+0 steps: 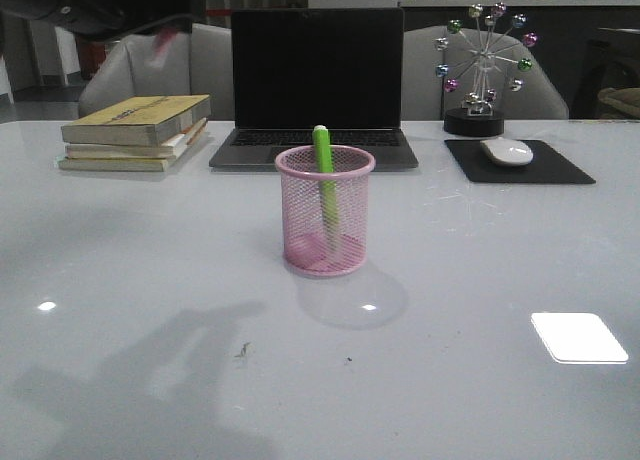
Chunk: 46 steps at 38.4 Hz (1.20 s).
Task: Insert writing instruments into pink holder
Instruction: 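Lift the pink marker upright and carry it above the pink holder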
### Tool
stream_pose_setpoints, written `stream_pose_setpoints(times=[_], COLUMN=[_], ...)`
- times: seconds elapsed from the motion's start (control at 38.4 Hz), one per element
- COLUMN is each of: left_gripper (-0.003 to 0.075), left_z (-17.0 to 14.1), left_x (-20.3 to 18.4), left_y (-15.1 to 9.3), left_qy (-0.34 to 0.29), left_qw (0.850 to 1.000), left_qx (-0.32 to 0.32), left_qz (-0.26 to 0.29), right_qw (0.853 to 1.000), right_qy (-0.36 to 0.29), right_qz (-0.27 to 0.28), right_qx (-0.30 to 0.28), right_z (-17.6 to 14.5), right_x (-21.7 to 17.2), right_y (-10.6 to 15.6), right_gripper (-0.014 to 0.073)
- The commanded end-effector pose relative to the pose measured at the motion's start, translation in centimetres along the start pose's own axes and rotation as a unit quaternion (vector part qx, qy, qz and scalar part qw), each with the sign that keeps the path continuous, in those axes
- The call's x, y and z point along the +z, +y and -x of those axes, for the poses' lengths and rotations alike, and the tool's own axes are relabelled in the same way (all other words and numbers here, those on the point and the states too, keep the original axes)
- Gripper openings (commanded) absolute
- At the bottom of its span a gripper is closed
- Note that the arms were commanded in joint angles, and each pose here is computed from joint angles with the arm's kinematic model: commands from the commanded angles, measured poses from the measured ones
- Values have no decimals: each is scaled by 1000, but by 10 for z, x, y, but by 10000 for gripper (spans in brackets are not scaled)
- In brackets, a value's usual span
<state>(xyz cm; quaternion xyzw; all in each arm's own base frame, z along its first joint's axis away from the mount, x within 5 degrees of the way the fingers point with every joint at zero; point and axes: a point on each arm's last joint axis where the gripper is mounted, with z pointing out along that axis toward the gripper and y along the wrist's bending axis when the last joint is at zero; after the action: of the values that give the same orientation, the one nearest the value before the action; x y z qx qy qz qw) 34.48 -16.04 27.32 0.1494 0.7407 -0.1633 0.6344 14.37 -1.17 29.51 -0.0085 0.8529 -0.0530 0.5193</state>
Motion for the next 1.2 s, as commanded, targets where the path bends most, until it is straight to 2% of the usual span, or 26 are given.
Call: stream_pose_setpoints(times=[0.0, 0.31, 0.55, 0.7, 0.78, 1.17], left_gripper=[102, 103, 104, 104, 103, 103], left_z=[42, 33, 2, -22, -34, -59], left_x=[-13, -6, 7, 15, 19, 15], left_y=[-21, -69, -97, -104, -106, -96], left_qy=[-128, -219, -272, -303, -301, -260], left_qw=[991, 970, 948, 933, 932, 947], left_qx=[-9, -17, -30, -41, -49, -47], left_qz=[-33, -105, -163, -189, -196, -185], right_qw=[998, 998, 998, 998, 998, 998], right_qy=[-57, -57, -57, -57, -57, -57], right_qz=[-5, -5, -5, -5, -5, -5], right_qx=[-4, -4, -4, -4, -4, -4], right_z=[16, 16, 16, 16, 16, 16], right_x=[-5, -5, -5, -5, -5, -5], right_y=[-2, -2, -2, -2, -2, -2], right_gripper=[331, 331, 331, 331, 331, 331])
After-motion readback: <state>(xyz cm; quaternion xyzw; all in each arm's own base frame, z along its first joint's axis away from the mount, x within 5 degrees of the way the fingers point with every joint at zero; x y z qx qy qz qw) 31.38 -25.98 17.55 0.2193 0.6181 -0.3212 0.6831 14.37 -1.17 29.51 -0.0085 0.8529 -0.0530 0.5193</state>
